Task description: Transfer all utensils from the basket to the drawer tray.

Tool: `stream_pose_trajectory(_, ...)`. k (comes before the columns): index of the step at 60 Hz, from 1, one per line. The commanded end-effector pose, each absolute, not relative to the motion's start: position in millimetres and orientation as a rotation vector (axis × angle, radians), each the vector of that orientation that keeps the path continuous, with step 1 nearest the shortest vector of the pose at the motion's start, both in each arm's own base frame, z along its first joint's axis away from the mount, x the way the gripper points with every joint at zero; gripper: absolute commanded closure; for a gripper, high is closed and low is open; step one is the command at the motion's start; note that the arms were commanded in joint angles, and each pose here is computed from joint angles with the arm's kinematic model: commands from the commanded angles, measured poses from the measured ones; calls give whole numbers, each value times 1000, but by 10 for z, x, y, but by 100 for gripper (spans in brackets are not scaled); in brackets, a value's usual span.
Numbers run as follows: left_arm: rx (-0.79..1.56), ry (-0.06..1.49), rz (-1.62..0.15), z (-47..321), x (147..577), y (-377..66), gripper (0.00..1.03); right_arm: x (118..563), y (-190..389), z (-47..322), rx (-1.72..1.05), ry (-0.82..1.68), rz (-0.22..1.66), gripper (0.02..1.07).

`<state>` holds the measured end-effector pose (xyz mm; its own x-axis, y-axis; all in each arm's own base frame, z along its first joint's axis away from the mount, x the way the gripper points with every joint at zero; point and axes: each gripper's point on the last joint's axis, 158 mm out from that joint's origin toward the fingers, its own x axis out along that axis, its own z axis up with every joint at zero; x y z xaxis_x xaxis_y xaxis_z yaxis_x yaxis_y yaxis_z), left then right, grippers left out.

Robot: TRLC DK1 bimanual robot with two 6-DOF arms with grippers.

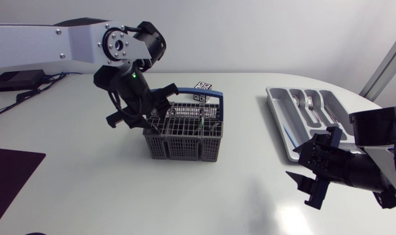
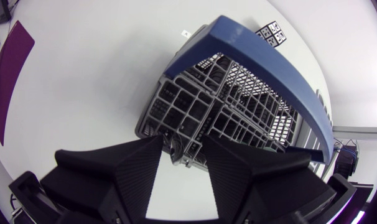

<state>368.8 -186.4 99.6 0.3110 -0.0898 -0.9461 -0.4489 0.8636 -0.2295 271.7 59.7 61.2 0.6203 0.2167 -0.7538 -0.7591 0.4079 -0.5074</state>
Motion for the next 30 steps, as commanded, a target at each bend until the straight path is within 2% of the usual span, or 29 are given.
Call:
stream_pose_trajectory(1, -512, 1269, 302, 841, 3643, -1825, 70, 2608, 604, 481, -945, 696, 687, 33)
stream_pose_trajectory(11, -503, 1253, 311, 826, 3665, -1802, 92, 2598, 611, 466, -946, 696, 685, 33)
stream_pose_trajectory(13, -490, 1224, 331, 851, 3706, -1748, 100, 2596, 608, 464, -946, 696, 684, 33)
stream_pose_trajectory(30, -451, 1216, 323, 841, 3646, -1784, 100, 2590, 601, 454, -951, 700, 681, 33)
